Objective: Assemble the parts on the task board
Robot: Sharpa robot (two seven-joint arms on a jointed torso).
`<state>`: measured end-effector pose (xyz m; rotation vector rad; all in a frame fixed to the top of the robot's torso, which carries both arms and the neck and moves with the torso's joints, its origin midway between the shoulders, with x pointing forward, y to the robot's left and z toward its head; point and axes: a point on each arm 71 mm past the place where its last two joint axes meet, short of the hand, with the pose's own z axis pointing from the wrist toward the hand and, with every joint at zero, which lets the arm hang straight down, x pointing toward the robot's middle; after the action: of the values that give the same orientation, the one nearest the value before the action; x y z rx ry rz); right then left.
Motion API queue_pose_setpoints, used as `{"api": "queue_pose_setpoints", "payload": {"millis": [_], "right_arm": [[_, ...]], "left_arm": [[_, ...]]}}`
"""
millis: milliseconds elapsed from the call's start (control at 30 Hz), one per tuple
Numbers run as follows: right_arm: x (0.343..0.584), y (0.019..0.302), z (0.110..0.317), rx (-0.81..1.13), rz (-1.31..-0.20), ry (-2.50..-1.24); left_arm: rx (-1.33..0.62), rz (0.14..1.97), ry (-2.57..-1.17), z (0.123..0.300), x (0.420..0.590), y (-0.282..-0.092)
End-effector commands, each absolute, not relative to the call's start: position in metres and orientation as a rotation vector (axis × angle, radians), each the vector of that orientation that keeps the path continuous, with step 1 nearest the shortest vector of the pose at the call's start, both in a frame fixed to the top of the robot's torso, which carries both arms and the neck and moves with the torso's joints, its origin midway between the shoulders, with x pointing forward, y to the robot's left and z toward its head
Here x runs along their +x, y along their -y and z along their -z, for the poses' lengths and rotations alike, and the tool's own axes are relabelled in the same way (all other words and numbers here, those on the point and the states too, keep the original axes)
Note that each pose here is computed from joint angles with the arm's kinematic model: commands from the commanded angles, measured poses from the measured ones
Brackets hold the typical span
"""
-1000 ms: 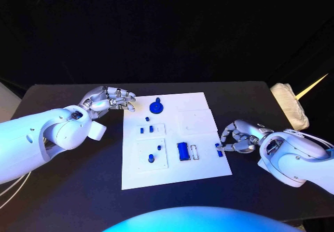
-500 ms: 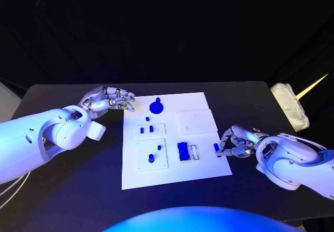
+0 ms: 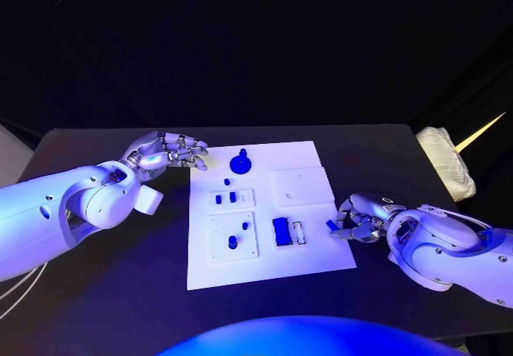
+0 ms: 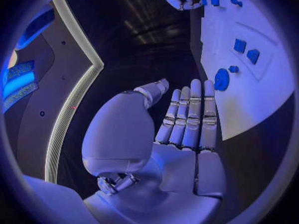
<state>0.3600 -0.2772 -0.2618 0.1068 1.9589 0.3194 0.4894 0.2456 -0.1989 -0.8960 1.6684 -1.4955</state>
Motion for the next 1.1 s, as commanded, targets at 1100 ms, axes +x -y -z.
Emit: {"api": "queue_pose_setpoints", "payload": {"millis": [1100], "right_arm": [[0.354, 0.249, 0.247, 0.358, -0.493, -1.959]], "left_arm": [[-0.892, 1.515, -1.663, 0.198, 0.488, -0.245]]}}
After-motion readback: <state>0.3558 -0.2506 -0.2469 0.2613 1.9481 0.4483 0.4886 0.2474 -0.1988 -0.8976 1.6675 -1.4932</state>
